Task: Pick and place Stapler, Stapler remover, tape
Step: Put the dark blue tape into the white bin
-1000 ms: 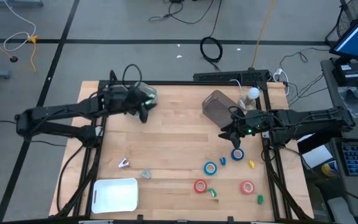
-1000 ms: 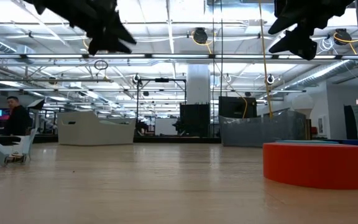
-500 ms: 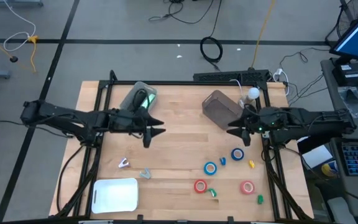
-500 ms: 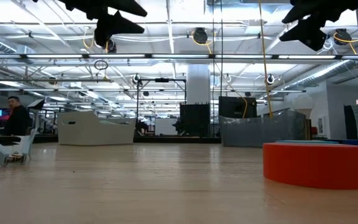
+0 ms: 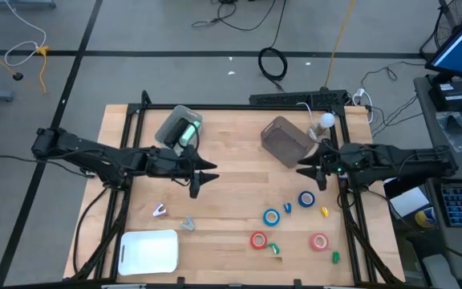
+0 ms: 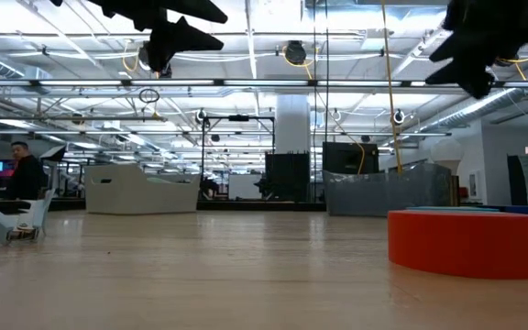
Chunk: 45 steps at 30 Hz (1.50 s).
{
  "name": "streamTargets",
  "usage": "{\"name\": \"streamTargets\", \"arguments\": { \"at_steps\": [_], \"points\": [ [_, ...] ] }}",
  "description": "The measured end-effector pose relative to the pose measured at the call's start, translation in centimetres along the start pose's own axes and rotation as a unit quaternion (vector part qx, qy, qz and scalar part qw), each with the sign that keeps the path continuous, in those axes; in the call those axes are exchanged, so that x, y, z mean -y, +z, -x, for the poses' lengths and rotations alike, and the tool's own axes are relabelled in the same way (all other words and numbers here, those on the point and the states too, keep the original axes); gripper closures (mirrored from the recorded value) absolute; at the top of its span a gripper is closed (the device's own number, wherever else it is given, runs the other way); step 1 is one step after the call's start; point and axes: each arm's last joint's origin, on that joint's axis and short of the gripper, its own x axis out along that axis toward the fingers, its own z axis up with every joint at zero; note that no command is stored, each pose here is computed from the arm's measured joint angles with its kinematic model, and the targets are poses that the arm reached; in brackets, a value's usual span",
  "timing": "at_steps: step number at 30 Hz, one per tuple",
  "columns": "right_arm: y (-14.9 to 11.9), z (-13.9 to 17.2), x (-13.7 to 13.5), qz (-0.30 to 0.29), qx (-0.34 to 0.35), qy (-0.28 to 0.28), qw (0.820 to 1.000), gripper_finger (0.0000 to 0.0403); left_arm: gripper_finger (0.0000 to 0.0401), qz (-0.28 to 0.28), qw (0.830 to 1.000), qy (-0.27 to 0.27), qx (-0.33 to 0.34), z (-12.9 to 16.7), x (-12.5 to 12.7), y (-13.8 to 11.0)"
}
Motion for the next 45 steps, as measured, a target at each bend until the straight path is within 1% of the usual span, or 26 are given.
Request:
{"name": "streamTargets", "arguments": {
  "at_steps": [6,11,15,22,25,30,35,40,42,45],
  "points": [
    [-2.8,-1.0,1.6,-0.035,0.038,0.030,0.998,0.0218,0.0215,-0.001,1.000,0.000,0.000,0.0,0.0,0.0],
    [-4.2,-1.4,2.2,-0.058,0.050,0.070,0.995,0.0218,0.0215,-0.003,1.000,0.000,-0.001,0.0,0.0,0.0],
    [-5.4,-1.9,2.9,-0.080,0.045,0.069,0.993,0.0219,0.0215,-0.003,1.000,0.000,-0.001,0.0,0.0,0.0],
    [-7.8,-3.2,4.2,-0.083,0.009,0.042,0.996,0.0219,0.0215,-0.003,1.000,0.000,-0.001,0.0,0.0,0.0],
    [-8.4,-3.5,4.5,-0.082,-0.002,0.040,0.996,0.0222,0.0215,-0.003,1.000,0.000,-0.001,0.0,0.0,0.0],
    [-8.4,-3.4,4.1,-0.079,-0.035,0.093,0.992,0.0222,0.0215,0.000,1.000,0.000,-0.001,0.0,0.0,0.0],
    [-8.4,-3.1,3.5,-0.078,-0.090,0.163,0.979,0.0223,0.0215,0.001,1.000,0.001,-0.001,0.0,0.0,0.0],
    [-9.2,-3.3,3.6,-0.099,-0.160,0.174,0.967,0.0243,0.0215,0.000,1.000,0.012,0.002,0.0,-0.1,0.0],
    [-9.2,-3.4,3.6,-0.111,-0.176,0.184,0.961,0.0256,0.0215,0.000,1.000,0.013,0.001,0.0,-0.1,-0.1],
    [-9.1,-3.4,3.4,-0.144,-0.189,0.196,0.951,0.0275,0.0215,0.000,1.000,0.013,0.000,0.0,-0.1,-0.1]
  ]
}}
